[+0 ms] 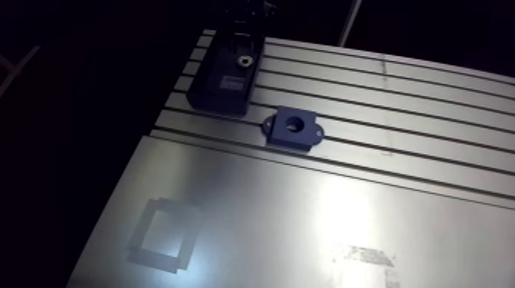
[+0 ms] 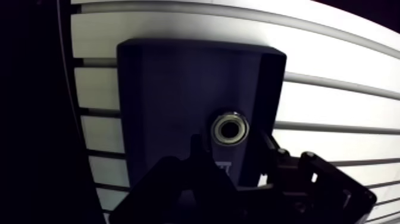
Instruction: Pick up the bearing and press it into the housing until flush.
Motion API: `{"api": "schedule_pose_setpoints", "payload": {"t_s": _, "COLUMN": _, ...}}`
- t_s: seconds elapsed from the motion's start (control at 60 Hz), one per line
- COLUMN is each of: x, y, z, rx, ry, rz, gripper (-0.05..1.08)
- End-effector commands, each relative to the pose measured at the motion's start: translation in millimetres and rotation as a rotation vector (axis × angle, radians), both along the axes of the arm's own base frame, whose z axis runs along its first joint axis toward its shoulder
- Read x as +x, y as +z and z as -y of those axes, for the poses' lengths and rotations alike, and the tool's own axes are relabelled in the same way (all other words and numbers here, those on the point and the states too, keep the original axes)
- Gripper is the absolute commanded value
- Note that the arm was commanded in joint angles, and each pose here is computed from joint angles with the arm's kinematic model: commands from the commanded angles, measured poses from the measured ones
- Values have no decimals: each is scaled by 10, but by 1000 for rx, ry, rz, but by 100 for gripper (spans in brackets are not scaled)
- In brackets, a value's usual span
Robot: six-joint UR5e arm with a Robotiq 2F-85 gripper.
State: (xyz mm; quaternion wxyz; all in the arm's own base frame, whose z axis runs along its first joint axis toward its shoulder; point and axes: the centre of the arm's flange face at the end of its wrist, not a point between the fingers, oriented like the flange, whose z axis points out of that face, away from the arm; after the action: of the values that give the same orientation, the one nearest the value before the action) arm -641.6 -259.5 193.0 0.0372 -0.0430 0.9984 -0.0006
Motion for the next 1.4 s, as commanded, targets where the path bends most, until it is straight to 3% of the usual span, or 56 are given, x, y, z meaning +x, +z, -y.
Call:
{"api": "schedule_pose_setpoints", "payload": {"t_s": 0.017, "x": -5, "y": -26, "z": 10, "rx": 2, "ry": 2, "rz": -1, "gripper": 51}}
{"api": "schedule_pose_setpoints", "payload": {"t_s": 1.4, "x": -11, "y": -196, "z": 7, "rx": 9, "ry": 2, "rz": 20, "gripper": 51}}
